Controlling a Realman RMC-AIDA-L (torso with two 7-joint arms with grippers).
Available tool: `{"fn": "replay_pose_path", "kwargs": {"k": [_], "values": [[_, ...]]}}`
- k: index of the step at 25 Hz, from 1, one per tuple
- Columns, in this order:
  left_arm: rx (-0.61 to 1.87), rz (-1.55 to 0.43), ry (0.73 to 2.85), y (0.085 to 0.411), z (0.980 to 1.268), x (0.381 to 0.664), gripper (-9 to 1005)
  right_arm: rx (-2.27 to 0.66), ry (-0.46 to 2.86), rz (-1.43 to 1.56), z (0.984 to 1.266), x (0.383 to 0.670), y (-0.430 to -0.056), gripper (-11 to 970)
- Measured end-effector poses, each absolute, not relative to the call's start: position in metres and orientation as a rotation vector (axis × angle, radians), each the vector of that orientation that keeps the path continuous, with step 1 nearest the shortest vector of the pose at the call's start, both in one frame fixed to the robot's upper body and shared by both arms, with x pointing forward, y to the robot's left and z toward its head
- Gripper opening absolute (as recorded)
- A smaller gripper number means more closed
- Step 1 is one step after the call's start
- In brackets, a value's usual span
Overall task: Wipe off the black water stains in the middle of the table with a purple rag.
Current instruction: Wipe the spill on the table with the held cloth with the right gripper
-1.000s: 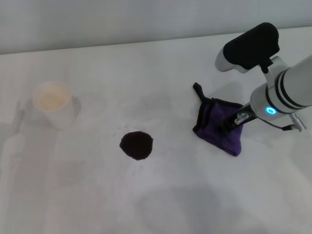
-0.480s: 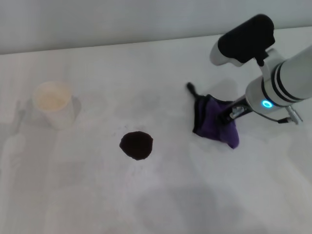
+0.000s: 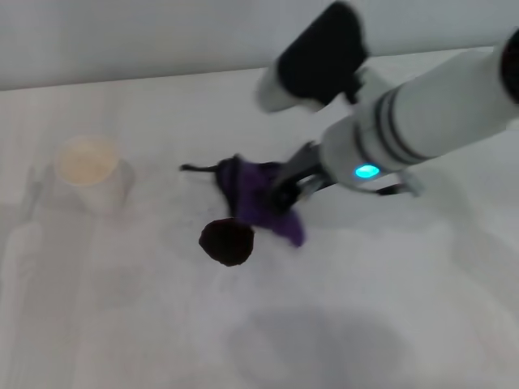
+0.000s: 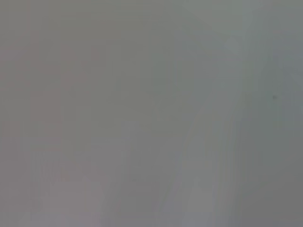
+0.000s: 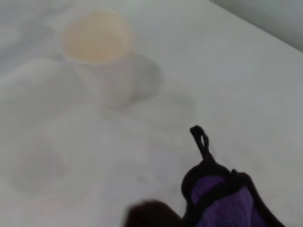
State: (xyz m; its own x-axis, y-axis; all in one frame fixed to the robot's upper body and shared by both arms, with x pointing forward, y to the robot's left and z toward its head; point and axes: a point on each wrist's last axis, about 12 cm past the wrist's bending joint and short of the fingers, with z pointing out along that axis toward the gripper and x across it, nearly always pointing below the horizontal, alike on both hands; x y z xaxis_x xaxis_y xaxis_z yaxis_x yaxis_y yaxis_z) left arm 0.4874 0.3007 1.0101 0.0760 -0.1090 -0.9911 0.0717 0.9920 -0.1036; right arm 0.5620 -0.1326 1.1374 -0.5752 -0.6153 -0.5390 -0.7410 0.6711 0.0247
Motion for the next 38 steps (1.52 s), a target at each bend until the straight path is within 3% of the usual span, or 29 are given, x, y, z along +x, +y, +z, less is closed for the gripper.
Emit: {"fn": "replay_pose_path", "kwargs": {"k": [6, 17, 30, 38], "values": [[-0.028, -0.129, 1.491, 0.302, 1.010, 0.486, 880, -1.182, 2.282, 0.508, 1.132, 0.552, -0.100, 106], [-0.022, -0.135, 1.484, 0.300, 1.011, 0.490, 879, -1.133, 2.214, 0.457, 1.076, 0.556, -0.112, 103], [-0.020, -0.136, 1.478, 0.300, 1.013, 0.491, 880, -0.999, 2.153, 0.335, 1.066, 0.574, -0.135, 102], [-0.003, -0.127, 1.470, 0.303, 1.016, 0.496, 880, -1.128, 2.163, 0.475, 1.064, 0.549, -0.103, 102]]}}
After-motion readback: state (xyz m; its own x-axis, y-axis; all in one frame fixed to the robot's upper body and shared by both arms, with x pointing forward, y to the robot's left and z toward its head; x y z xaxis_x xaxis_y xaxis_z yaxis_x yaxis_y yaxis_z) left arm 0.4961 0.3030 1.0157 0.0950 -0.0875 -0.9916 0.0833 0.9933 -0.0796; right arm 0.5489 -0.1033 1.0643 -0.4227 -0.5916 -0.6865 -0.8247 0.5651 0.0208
